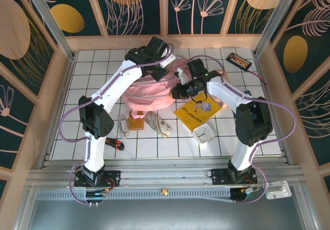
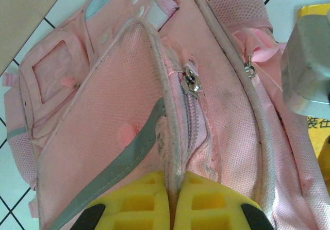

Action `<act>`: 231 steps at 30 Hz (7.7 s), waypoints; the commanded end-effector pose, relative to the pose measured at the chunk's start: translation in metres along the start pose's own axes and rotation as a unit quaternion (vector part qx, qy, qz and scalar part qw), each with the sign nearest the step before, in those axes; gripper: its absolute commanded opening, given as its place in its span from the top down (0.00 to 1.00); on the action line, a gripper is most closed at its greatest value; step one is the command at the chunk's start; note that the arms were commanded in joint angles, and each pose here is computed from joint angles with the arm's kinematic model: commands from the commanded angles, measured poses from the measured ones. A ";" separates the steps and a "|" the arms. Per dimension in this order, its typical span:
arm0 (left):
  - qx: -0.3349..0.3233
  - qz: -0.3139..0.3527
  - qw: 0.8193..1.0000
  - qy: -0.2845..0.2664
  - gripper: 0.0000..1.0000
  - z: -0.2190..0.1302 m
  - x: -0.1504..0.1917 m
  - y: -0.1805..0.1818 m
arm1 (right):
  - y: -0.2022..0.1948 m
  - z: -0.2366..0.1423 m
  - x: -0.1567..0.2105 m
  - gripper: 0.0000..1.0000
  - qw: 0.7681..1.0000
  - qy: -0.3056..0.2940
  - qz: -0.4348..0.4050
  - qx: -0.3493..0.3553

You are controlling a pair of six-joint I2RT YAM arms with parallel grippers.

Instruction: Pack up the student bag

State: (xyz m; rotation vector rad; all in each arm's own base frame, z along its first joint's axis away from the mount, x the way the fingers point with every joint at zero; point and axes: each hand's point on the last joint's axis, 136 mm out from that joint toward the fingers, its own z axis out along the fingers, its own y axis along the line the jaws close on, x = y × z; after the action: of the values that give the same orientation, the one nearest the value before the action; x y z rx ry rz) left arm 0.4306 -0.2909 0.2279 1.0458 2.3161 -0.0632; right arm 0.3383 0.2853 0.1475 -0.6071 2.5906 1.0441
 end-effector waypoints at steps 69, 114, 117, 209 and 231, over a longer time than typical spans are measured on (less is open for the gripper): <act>-0.171 -0.214 0.961 -0.046 1.00 -0.033 -0.035 0.064 | 0.083 -0.029 -0.021 1.00 0.959 -0.063 -0.070 0.267; 0.030 -0.045 0.994 0.092 0.74 0.058 0.034 -0.047 | -0.009 -0.079 -0.040 1.00 0.978 -0.157 -0.054 0.127; 0.036 -0.048 0.994 0.093 0.82 0.059 0.033 -0.049 | -0.010 -0.078 -0.039 1.00 0.978 -0.155 -0.053 0.128; 0.042 -0.081 0.993 0.073 1.00 0.056 0.015 -0.051 | 0.014 -0.090 -0.028 1.00 0.971 -0.176 -0.083 0.137; 0.105 -0.214 0.969 -0.068 1.00 -0.009 -0.069 -0.036 | 0.049 -0.067 -0.005 1.00 0.979 -0.181 -0.093 0.027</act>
State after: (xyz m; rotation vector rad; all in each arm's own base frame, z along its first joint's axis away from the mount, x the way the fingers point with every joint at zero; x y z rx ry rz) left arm 0.4289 -0.3370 0.2120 0.6672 2.5496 -0.3640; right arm 0.3262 0.2513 0.2095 -0.5450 2.2644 0.7498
